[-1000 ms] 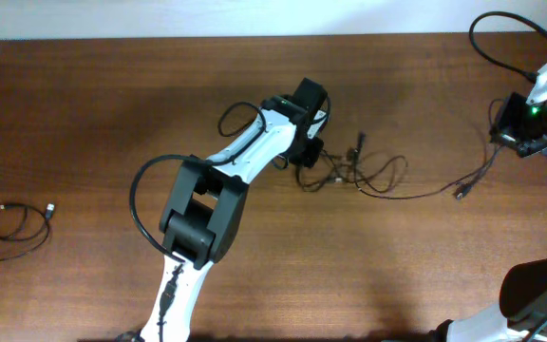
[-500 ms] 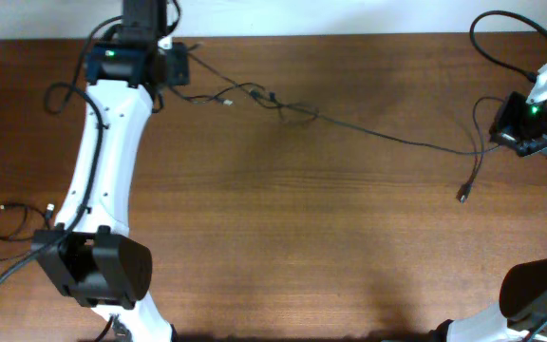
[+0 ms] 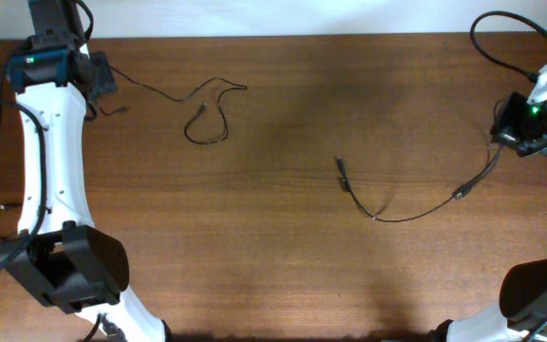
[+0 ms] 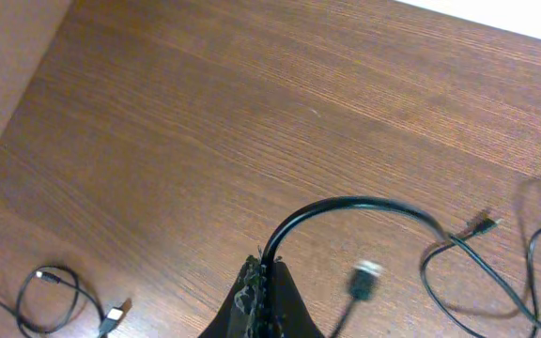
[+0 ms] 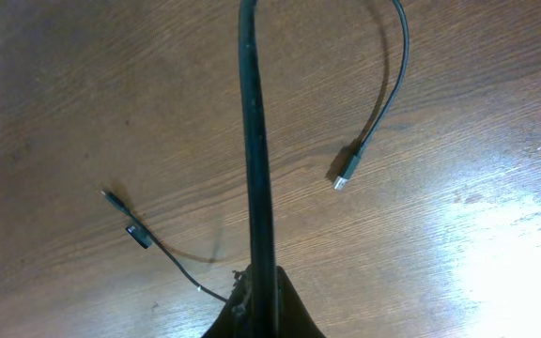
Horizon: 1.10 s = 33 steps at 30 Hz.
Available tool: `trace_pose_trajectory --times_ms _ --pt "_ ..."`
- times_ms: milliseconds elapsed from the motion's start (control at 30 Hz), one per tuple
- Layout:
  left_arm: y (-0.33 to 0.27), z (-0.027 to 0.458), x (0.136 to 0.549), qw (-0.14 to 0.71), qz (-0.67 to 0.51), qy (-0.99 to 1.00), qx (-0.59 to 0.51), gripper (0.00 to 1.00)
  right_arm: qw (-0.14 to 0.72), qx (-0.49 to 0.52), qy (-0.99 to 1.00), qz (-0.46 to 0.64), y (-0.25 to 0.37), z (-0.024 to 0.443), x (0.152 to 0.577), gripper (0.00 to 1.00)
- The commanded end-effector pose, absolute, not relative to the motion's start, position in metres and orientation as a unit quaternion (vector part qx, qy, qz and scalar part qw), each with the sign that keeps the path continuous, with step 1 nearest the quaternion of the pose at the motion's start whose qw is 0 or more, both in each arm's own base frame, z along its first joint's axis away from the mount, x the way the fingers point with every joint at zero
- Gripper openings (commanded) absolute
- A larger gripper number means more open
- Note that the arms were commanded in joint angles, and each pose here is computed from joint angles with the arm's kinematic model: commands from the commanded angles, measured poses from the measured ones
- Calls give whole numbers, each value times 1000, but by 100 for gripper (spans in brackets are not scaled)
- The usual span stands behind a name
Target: Untangle cables
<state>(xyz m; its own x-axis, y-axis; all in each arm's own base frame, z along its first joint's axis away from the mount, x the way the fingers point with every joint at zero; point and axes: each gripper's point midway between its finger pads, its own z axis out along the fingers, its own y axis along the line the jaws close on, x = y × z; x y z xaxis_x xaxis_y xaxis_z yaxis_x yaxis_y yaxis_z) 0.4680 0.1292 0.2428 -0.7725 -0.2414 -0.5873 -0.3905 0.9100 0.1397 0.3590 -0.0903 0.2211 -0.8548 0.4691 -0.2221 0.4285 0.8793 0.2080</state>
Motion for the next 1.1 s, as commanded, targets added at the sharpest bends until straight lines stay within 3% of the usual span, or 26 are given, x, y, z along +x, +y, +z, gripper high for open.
trace_pose_trajectory --times_ms 0,133,267,333,533,567,633,667,700,933,1067 --pt "133 251 478 317 126 924 -172 0 131 231 961 70 -90 219 359 4" --pt "218 334 469 413 183 850 -272 0 131 231 961 70 -90 219 359 4" --pt "312 420 410 484 243 751 -378 0 131 232 961 70 -90 219 359 4" --pt "331 419 395 484 230 744 -399 0 131 231 961 74 -89 219 359 4" --pt "331 342 396 387 203 804 -404 0 131 230 961 81 -86 219 359 4" --pt "332 325 398 368 200 813 -405 10 131 230 961 81 -86 219 359 4" --pt "335 296 402 334 195 828 -406 42 131 230 961 81 -86 219 359 4" --pt "337 285 404 324 193 832 -407 64 131 230 961 81 -86 219 359 4" --pt "338 277 406 315 192 836 -407 97 131 230 961 81 -86 219 359 4" --pt "311 291 419 340 151 847 -380 99 131 230 961 81 -86 219 359 4" --pt "209 321 458 382 40 880 -278 100 132 216 960 119 -68 222 364 4"
